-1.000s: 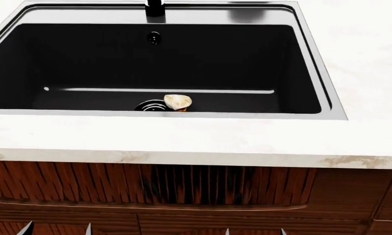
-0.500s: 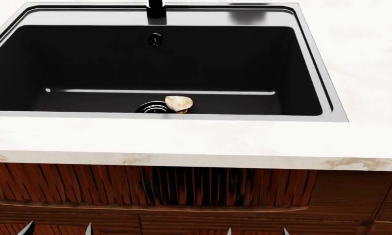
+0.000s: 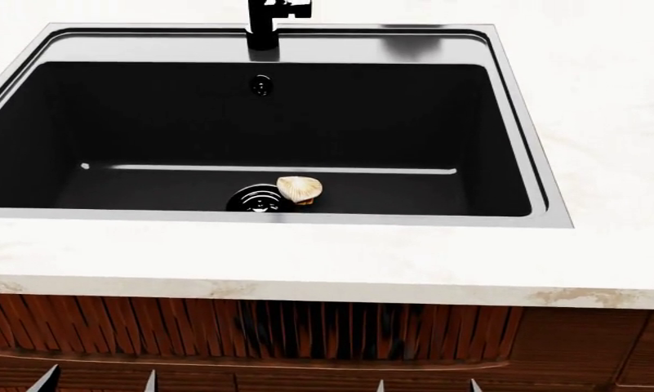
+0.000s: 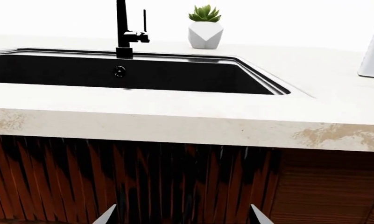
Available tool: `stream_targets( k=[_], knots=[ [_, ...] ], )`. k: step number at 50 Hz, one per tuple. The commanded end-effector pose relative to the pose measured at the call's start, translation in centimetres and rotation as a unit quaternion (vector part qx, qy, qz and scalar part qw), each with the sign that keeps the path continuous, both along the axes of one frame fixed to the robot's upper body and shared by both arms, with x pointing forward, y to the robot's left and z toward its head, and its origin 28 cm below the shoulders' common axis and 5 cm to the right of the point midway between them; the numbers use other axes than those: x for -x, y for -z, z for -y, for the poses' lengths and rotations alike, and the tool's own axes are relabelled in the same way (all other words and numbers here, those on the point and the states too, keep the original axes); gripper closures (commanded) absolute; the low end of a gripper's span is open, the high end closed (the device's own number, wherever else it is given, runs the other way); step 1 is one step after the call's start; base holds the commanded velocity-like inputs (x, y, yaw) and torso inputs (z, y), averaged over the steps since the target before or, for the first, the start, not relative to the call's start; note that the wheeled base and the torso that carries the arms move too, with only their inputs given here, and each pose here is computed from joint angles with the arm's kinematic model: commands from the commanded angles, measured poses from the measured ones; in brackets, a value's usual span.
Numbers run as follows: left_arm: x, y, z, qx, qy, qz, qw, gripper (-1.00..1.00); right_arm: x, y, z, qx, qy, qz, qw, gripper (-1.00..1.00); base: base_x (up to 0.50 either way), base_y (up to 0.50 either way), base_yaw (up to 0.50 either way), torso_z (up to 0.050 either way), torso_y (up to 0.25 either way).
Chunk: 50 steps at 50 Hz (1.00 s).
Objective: Turn on the sink faucet.
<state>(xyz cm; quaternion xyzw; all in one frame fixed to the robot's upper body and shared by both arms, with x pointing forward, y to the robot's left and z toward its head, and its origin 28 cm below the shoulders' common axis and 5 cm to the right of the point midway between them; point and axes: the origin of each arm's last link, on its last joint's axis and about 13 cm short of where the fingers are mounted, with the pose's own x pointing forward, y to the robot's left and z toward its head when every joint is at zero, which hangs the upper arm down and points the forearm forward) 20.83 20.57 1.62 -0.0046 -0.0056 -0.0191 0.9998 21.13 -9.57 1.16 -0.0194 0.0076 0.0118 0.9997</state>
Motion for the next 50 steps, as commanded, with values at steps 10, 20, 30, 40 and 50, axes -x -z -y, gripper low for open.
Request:
stream_targets(
  k=[10, 20, 30, 40, 50],
  knots=[
    [0.0, 0.2, 0.2, -0.006, 0.006, -0.003, 1.000, -1.00, 0.0, 0.0, 0.0, 0.004, 0.005, -0.001, 1.000, -1.00, 0.00, 0.00, 0.00, 0.050, 0.000],
    [0.0, 0.3, 0.0, -0.007, -0.011, -0.026, 1.000, -1.00, 0.0, 0.1, 0.0, 0.003, 0.003, 0.000, 1.000, -1.00, 0.00, 0.00, 0.00, 0.018, 0.000],
    [-0.1, 0.3, -0.1, -0.001, -0.017, -0.030, 0.999, -1.00, 0.1, -0.1, 0.0, -0.002, 0.006, -0.002, 1.000, -1.00, 0.00, 0.00, 0.00, 0.000, 0.000],
    [0.1, -4.0, -1.4, 0.024, -0.029, -0.002, 0.999, -1.00, -0.6, -5.9, 0.9, -0.008, 0.006, 0.042, 0.999, -1.00, 0.00, 0.00, 0.00, 0.000, 0.000],
    [-2.3, -13.3, -3.0, -0.038, 0.005, 0.051, 0.998, -1.00, -1.9, -15.7, 2.8, 0.019, -0.015, 0.108, 0.994, -1.00, 0.00, 0.00, 0.00, 0.000, 0.000]
  ],
)
